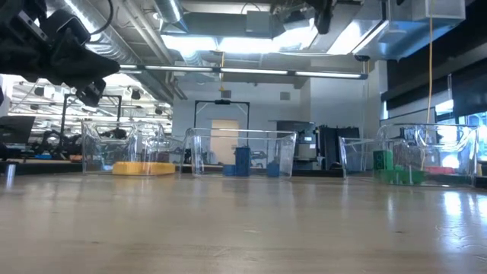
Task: Sort & place blocks by color
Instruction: Return to Home Position
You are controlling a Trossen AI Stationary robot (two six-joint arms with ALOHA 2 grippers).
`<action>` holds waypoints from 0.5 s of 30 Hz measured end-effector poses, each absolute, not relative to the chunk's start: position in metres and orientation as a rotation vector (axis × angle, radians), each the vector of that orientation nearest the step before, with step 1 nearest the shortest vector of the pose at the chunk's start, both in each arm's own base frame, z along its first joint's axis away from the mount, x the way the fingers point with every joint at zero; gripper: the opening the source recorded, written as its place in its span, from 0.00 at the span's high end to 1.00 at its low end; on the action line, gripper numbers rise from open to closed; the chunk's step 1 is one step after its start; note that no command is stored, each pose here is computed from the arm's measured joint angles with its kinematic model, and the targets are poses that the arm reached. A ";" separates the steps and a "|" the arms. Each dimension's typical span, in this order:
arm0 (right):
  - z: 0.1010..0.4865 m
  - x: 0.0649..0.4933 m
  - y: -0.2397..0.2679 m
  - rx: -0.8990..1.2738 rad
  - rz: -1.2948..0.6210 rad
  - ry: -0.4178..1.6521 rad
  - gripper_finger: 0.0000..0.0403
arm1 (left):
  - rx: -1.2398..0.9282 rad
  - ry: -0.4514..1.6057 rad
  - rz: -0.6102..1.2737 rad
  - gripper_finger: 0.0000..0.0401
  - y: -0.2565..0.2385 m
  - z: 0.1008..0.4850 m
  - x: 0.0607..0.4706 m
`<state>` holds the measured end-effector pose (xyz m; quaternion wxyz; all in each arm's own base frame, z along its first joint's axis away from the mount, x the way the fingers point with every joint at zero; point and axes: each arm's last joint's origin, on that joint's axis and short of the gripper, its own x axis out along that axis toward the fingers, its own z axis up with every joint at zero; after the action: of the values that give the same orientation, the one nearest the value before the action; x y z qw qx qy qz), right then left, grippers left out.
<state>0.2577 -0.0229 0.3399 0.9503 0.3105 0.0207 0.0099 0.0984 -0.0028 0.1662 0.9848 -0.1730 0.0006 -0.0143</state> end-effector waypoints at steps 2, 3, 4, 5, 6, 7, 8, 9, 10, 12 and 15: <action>0.339 0.257 -0.023 0.643 0.041 0.058 0.55 | -0.348 0.000 -0.029 0.98 -0.003 0.166 0.098; 0.338 0.257 -0.023 0.629 0.058 0.075 0.55 | -0.348 0.001 -0.029 0.97 -0.003 0.166 0.098; 0.337 0.257 -0.022 0.609 0.074 0.094 0.56 | -0.348 0.000 -0.029 0.97 -0.003 0.166 0.098; 0.335 0.257 -0.022 0.584 0.081 0.115 0.58 | -0.348 0.001 -0.029 0.96 -0.003 0.166 0.098; 0.333 0.256 -0.022 0.552 0.083 0.139 0.61 | -0.348 0.001 -0.029 0.96 -0.003 0.166 0.098; 0.330 0.255 -0.021 0.522 0.088 0.168 0.64 | -0.348 0.001 -0.029 0.96 -0.003 0.166 0.098; 0.326 0.253 -0.021 0.497 0.090 0.193 0.69 | -0.348 0.001 -0.029 0.95 -0.003 0.166 0.098; 0.322 0.249 -0.020 0.477 0.103 0.209 0.74 | -0.348 0.001 -0.029 0.95 -0.003 0.166 0.098; 0.317 0.244 -0.019 0.467 0.121 0.223 0.80 | -0.348 0.001 -0.029 0.95 -0.003 0.166 0.098; 0.305 0.231 -0.016 0.455 0.172 0.239 0.93 | -0.348 0.001 -0.029 0.96 -0.003 0.166 0.098; 0.283 0.203 -0.011 0.475 0.236 0.198 0.97 | -0.348 0.002 -0.030 0.97 -0.003 0.166 0.098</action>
<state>0.2035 -0.0113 0.2830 0.9602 0.2344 0.0976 0.1165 0.0984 -0.0028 0.1662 0.9848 -0.1732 0.0007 -0.0147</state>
